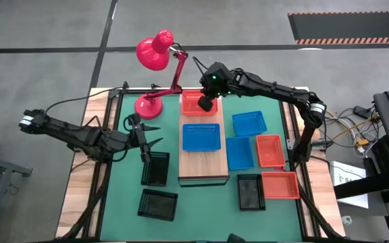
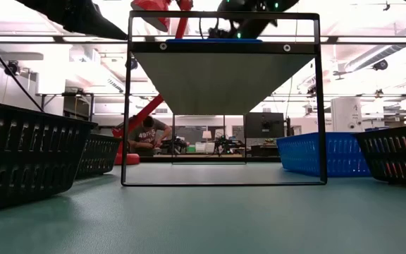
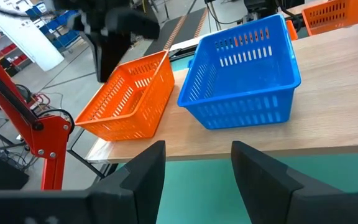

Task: Stack baskets on shelf by color
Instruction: Adjust the bins on the shelf

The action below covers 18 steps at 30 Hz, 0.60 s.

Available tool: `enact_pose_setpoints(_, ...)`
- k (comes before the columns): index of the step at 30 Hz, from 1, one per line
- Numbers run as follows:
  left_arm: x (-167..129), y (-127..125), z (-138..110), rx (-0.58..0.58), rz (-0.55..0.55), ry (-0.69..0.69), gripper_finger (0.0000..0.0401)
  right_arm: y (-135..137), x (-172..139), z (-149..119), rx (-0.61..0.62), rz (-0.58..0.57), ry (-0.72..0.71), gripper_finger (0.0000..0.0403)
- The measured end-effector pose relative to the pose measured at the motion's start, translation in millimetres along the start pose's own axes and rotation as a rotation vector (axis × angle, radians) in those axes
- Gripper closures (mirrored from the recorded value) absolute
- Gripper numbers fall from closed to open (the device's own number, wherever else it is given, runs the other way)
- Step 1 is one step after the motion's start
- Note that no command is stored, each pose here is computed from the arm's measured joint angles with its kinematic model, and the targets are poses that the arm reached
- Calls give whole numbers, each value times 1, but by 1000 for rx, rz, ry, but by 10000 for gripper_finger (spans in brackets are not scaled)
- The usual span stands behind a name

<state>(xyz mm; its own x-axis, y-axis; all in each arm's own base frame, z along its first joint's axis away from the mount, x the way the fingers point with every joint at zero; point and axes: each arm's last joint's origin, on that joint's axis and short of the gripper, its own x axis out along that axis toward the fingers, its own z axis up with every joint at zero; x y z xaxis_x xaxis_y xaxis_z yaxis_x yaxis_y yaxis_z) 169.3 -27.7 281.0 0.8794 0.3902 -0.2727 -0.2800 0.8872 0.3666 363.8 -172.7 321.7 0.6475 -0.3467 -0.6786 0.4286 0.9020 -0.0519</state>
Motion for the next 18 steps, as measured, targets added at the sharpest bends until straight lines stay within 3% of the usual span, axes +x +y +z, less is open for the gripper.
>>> enact_pose_setpoints(6, 0, 0, 0, -1, -2, -1, 232, 30, -34, 13, -50, 149, -31, 394)
enact_pose_setpoints(12, 0, 0, 1, -5, 0, -6, 232, 80, -56, 3, -158, 517, 45, 394)
enact_pose_setpoints(14, 0, 0, 1, -3, -1, -4, 232, 94, -56, -4, -189, 541, 92, 394)
enact_pose_setpoints(18, 0, 0, 1, -4, -1, -4, 232, 111, -48, -17, -228, 440, 144, 394)
